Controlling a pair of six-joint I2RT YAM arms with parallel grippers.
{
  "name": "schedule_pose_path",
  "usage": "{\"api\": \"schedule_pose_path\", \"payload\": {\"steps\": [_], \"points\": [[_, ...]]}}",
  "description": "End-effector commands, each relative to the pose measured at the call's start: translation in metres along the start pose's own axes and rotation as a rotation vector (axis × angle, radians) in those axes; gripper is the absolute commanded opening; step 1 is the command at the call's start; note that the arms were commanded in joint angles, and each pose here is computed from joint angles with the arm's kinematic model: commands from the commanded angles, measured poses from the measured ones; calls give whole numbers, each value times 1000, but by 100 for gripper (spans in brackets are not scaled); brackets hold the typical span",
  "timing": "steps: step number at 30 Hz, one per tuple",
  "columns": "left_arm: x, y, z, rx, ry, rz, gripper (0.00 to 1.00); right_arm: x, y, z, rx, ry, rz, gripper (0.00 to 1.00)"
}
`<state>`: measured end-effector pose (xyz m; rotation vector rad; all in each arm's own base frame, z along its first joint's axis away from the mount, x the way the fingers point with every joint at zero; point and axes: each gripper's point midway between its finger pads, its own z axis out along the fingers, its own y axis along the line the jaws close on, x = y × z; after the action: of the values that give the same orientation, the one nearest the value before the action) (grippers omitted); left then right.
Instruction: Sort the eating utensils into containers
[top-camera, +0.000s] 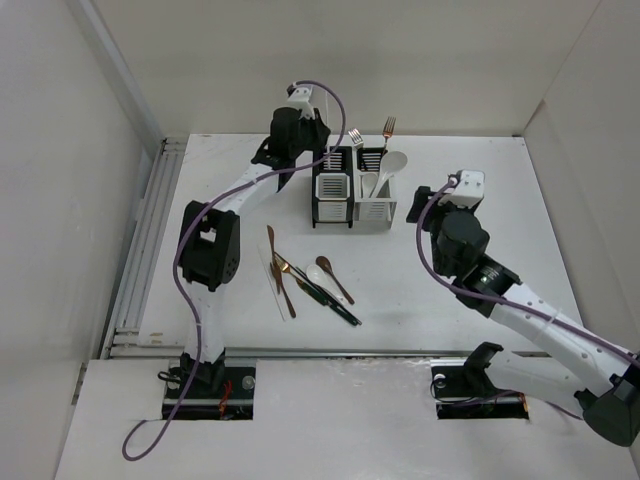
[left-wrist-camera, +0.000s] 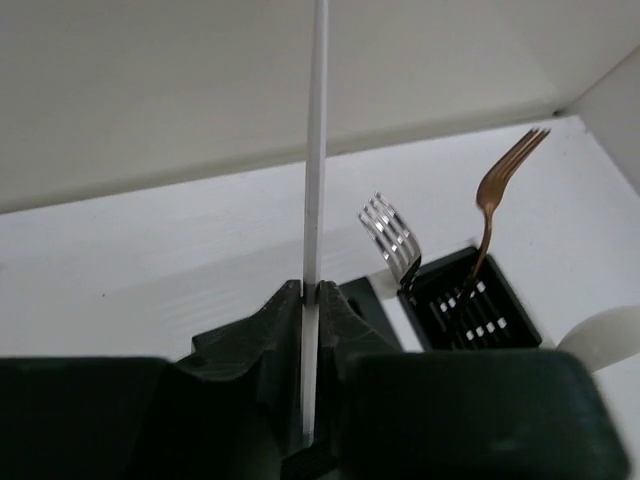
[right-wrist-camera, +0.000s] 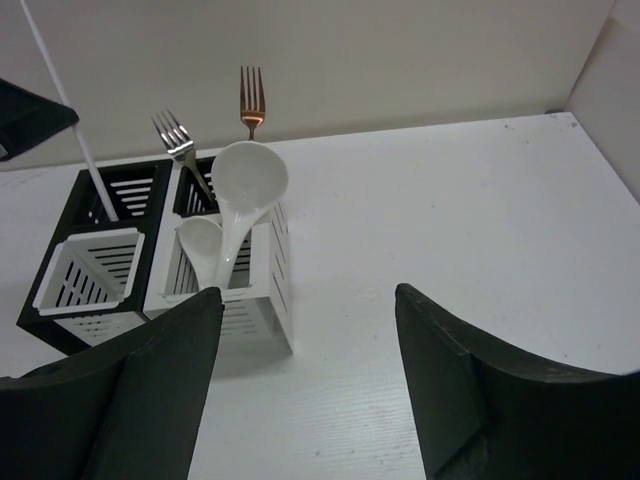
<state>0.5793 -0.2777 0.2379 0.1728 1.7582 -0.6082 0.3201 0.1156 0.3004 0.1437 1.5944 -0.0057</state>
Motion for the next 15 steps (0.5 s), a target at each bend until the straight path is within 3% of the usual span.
{"api": "schedule_pose_path", "payload": {"steps": [1,2,3,6,12,13,15], "points": [[5,-6,-2,33,-9,-20,11,-2,-10,-3,29,-7,-15,76],[4,-7,-6,31,-4,-21,19,-3,-13,-5,29,-6,-26,79],[4,-7,-9,29,3,-21,38,-3,-13,-5,29,-6,-40,80],[-12,-9,-25,9,-8,-20,56,-10,-11,-5,16,-12,-55,82],[-67,-7,-68,-113,-46,17,58,-14,18,-7,-137,25,-91,83],[-89,-11,-84,-128,-77,31,58,0,28,-8,-178,73,-132,83],[-95,2,-107,-224,-54,45,58,11,54,-16,-313,127,-162,83]]}}
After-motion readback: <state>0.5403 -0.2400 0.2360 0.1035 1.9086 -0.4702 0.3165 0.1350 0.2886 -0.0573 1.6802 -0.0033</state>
